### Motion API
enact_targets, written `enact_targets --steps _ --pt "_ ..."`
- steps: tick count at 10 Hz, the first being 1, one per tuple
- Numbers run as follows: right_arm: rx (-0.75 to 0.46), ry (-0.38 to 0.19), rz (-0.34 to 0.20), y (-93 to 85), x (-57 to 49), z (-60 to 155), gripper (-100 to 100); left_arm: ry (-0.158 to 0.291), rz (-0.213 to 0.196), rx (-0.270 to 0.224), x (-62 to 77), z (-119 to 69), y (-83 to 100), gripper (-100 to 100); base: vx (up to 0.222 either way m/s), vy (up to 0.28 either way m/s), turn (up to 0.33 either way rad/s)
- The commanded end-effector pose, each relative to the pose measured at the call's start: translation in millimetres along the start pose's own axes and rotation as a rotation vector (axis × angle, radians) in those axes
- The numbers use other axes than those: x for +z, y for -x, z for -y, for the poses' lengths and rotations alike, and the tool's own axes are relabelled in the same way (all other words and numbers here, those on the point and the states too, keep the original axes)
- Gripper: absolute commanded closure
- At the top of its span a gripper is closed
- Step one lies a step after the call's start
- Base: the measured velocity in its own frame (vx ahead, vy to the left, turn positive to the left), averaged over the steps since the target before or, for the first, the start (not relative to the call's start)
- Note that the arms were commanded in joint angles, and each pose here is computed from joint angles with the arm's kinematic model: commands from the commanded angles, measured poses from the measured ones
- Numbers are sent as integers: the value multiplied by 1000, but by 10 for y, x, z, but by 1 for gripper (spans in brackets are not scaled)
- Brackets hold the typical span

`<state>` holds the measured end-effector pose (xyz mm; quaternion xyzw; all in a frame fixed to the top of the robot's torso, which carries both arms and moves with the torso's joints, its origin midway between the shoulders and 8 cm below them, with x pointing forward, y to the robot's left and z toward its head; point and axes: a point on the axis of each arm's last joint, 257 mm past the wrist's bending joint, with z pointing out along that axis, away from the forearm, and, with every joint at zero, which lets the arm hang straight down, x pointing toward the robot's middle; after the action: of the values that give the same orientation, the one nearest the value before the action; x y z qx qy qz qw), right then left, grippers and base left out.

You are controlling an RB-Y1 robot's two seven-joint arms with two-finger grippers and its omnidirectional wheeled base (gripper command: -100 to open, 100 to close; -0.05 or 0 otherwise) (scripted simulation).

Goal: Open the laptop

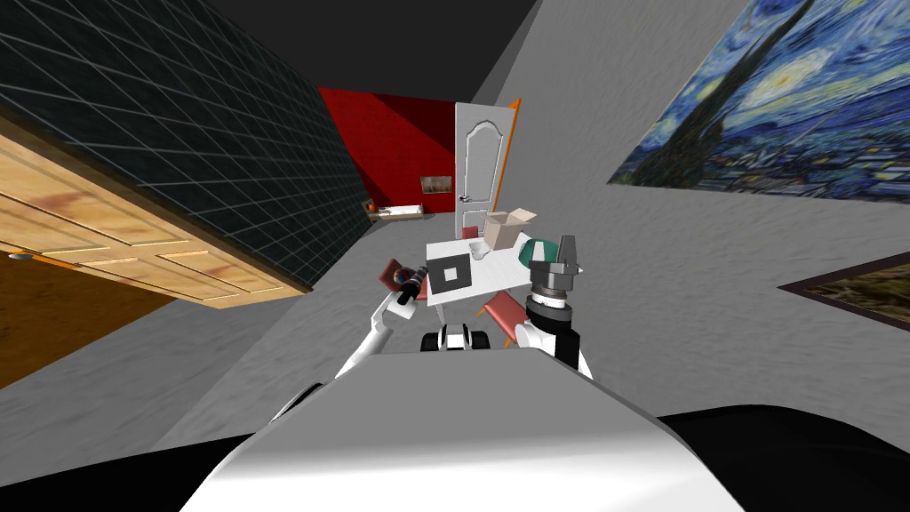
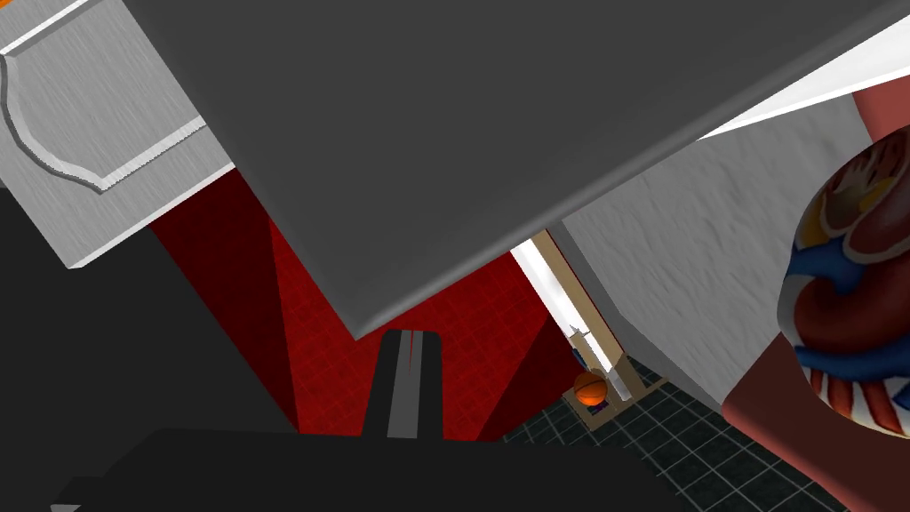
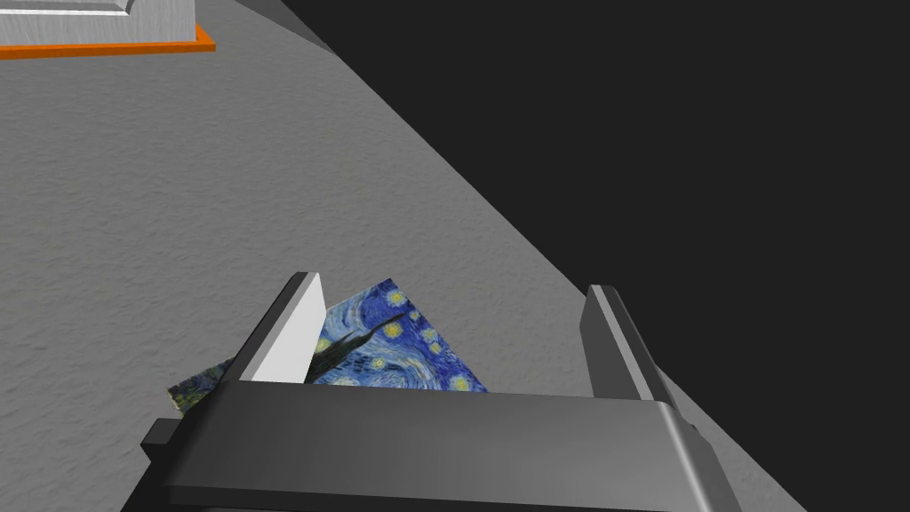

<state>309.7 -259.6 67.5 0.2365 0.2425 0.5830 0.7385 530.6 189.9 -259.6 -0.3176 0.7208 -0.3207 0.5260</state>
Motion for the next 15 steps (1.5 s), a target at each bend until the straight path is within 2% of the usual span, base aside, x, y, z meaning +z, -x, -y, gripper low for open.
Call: enact_targets --steps 1,2,3,5,6,7,9,10,15 --pt "0 0 0 0 0 0 0 39 -18 -9 103 -12 87 100 -22 -1 -36" --pt "0 0 0 0 0 0 0 52 -19 -8 101 -43 86 100 -8 2 2" --pt "0 0 0 0 0 0 0 68 -29 -1 177 -28 187 100 -16 -1 -51" --pt "0 0 0 0 0 0 0 95 -35 -13 186 -71 182 100 -15 1 -17" --pt "0 0 0 0 0 0 0 117 -44 -8 254 -62 292 100 -23 -2 -52" --pt "0 0 0 0 0 0 0 135 -48 -17 262 -80 290 100 -23 -1 -34" --pt "0 0 0 0 0 0 0 134 -47 -16 261 -89 285 100 -5 0 1" --pt "0 0 0 0 0 0 0 161 -47 -21 256 -177 300 -100 -41 80 30" --pt "0 0 0 0 0 0 0 281 -49 -46 209 -552 360 -100 -41 147 -2"
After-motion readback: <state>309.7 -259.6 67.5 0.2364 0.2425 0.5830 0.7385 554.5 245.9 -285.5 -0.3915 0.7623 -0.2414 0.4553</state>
